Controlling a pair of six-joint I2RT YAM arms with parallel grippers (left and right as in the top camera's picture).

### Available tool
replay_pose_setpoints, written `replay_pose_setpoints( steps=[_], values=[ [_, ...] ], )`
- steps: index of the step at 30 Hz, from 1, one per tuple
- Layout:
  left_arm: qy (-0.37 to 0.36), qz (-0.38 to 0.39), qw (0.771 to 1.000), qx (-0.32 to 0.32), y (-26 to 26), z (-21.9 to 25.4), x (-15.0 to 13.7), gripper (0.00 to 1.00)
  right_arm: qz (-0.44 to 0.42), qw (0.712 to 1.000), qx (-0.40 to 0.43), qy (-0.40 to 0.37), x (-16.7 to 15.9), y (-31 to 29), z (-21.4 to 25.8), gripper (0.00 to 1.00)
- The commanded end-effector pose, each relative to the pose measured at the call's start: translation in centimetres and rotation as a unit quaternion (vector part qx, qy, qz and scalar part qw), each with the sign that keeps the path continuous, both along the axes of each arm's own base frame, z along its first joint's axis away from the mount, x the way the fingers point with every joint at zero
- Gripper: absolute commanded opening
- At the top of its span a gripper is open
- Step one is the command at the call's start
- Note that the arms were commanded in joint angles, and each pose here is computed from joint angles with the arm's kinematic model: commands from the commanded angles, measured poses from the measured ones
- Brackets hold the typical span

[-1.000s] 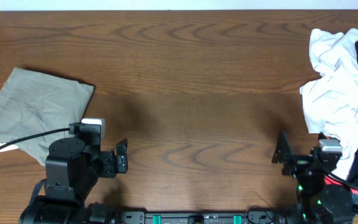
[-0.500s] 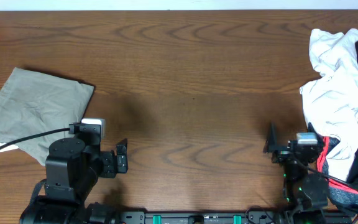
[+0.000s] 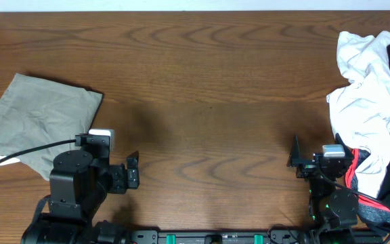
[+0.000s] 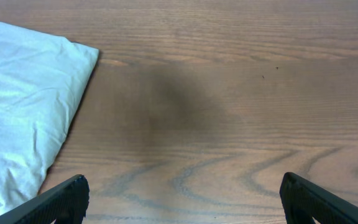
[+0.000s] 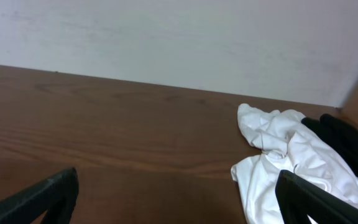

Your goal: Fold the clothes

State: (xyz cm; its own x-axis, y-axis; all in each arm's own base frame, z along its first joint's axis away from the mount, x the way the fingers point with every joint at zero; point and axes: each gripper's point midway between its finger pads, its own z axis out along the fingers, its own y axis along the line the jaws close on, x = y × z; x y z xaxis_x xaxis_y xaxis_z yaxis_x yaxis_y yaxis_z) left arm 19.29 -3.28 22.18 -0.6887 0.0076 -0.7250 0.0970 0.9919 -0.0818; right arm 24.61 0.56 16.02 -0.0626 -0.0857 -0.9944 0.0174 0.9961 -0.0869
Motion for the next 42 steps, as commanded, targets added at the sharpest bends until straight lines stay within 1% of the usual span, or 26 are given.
replay_pose_setpoints(
  steps=[1, 25, 30, 33, 37, 42],
  values=[
    [0.001, 0.013, 1.000, 0.000, 0.4, 0.0, 0.0, 0.98, -0.010, 1.000, -0.006, -0.001, 0.0, -0.5, 0.0, 0.99],
    [-0.004, 0.009, 1.000, -0.001, 0.2, 0.1, -0.2, 0.98, -0.010, 1.000, -0.006, -0.001, 0.0, -0.5, 0.0, 0.99],
    [-0.028, 0.007, 1.000, -0.004, 0.3, 0.8, -1.0, 0.98, -0.010, 1.000, -0.006, -0.001, 0.0, -0.5, 0.0, 0.99],
    [-0.051, -0.005, 0.999, 0.009, 0.5, 0.9, -1.7, 0.98, -0.010, 1.000, -0.006, -0.001, 0.0, -0.5, 0.0, 0.99],
    [-0.076, -0.007, 0.997, 0.019, 0.9, -0.9, -2.9, 0.98, -0.010, 1.000, -0.006, -0.001, 0.0, -0.5, 0.0, 0.99],
    [-0.131, 0.011, 0.991, 0.017, 1.4, -3.1, -1.9, 0.98, -0.010, 1.000, -0.006, -0.001, 0.0, -0.5, 0.0, 0.99]
  ],
)
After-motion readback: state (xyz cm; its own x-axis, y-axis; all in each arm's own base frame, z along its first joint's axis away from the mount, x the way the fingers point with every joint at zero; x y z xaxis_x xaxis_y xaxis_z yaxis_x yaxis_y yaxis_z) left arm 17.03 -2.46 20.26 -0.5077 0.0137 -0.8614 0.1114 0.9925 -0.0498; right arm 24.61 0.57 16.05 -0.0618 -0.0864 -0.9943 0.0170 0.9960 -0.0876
